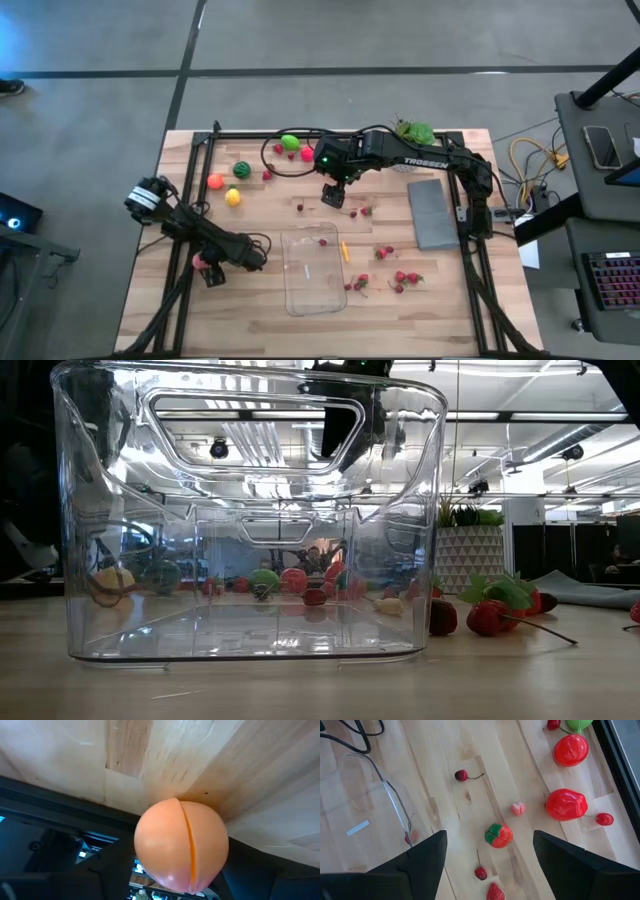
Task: Pick and placing Produce into tupperware
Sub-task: Put the light orange peach into the transparent bin
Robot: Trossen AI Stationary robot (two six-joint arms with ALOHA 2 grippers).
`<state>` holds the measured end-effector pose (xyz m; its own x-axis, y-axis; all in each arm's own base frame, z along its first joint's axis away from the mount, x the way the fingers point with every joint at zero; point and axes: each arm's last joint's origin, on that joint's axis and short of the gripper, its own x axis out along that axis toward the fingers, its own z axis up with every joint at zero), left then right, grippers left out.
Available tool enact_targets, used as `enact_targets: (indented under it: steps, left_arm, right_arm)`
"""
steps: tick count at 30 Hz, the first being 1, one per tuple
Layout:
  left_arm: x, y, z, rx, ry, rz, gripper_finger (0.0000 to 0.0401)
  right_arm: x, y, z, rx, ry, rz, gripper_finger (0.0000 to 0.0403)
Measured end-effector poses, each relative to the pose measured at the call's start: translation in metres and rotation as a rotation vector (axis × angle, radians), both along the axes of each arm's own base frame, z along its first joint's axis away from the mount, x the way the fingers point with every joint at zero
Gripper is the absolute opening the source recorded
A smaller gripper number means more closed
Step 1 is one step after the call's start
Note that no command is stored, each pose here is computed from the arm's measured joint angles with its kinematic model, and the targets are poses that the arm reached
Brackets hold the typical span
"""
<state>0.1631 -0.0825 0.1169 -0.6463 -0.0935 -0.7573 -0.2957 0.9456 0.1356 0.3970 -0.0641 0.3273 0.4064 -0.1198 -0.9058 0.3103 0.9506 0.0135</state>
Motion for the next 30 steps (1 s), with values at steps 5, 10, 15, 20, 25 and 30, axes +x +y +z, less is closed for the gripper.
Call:
enact_targets:
  steps: [5, 10, 15, 20, 25, 30]
  left_arm:
    - [0.006, -0.002, 0.004, -0.004, -0.029, -0.005, 0.0245]
    - [0.019, -0.003, 0.016, 0.107, -0.157, -0.037, 0.0244]
    - [0.023, 0.005, 0.033, 0.207, -0.271, 0.063, 0.0244]
    - [0.020, 0.018, 0.057, 0.287, -0.412, 0.228, 0.0244]
    - [0.018, 0.026, 0.096, 0.312, -0.691, 0.384, 0.0244]
    - [0.028, 0.027, 0.140, 0.224, -1.188, 0.518, 0.0244]
  right_arm:
    - [0.000, 0.000, 0.000, 0.000, 0.000, 0.001, 0.0288]
    - [0.000, 0.000, 0.000, 0.000, 0.000, 0.000, 0.0288]
    - [0.000, -0.001, 0.000, 0.000, 0.000, -0.001, 0.0288]
    - [0.000, 0.000, 0.000, 0.000, 0.002, 0.000, 0.0288]
    - [-0.001, 0.000, 0.000, 0.001, 0.007, 0.000, 0.0288]
    - [-0.002, 0.000, -0.001, 0.003, 0.019, 0.001, 0.0288]
